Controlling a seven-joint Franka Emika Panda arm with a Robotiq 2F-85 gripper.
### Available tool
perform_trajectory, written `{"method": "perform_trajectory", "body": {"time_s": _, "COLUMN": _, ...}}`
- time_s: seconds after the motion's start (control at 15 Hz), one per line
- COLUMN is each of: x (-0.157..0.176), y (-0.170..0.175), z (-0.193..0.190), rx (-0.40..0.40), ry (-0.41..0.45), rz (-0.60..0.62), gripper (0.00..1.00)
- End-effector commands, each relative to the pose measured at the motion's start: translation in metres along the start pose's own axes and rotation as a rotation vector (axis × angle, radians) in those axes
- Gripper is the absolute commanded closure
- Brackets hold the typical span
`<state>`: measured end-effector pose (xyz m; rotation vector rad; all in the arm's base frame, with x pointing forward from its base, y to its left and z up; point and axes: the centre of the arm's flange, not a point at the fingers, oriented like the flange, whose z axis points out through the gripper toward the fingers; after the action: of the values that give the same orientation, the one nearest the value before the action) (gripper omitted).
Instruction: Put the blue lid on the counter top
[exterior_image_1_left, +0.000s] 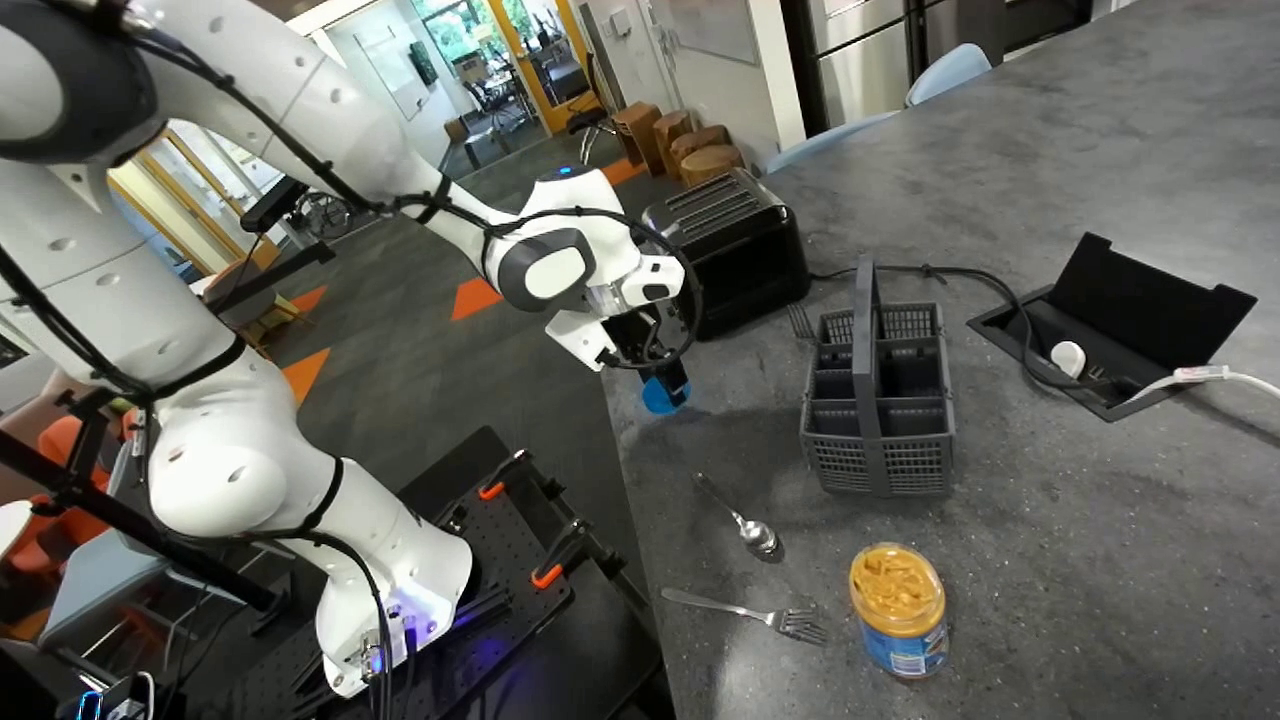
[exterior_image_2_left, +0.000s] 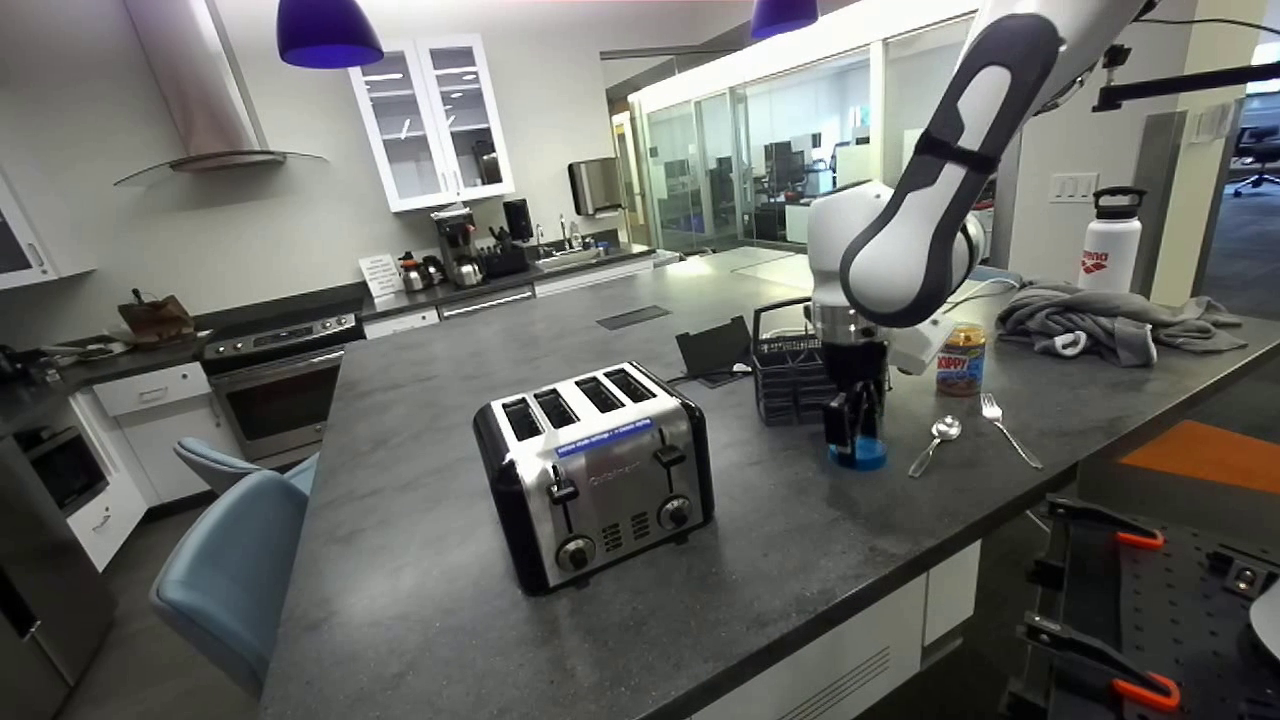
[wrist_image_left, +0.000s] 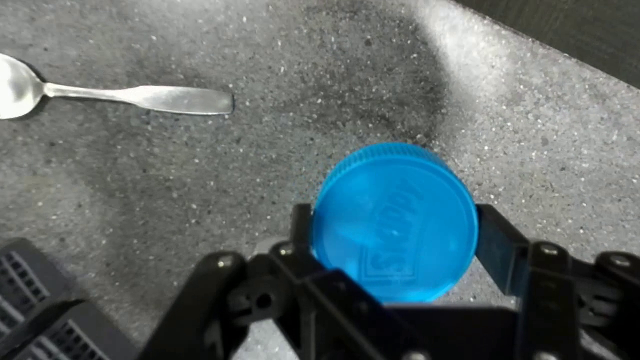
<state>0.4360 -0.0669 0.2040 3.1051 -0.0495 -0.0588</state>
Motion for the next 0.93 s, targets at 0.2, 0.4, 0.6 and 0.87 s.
{"method": "perform_trajectory", "body": {"time_s": 0.2, "x": 0.030, "y": 0.005, "z": 0.054, "rx": 0.008, "ry": -0.067, "rz": -0.016, "gripper": 0.46}}
{"method": "perform_trajectory", "body": {"time_s": 0.4, "x": 0.024, "y": 0.000, "z": 0.048, "rx": 0.024, "ry": -0.055, "rz": -0.055, "gripper": 0.03}}
{"method": "perform_trajectory", "body": {"time_s": 0.6, "x": 0.016, "y": -0.006, "z": 0.018, "rx": 0.015, "ry": -0.005, "rz": -0.091, "gripper": 0.00}}
{"method": "perform_trajectory", "body": {"time_s": 0.87, "x": 0.000, "y": -0.009, "z": -0.048, "rx": 0.025, "ry": 0.025, "rz": -0.119, "gripper": 0.00}}
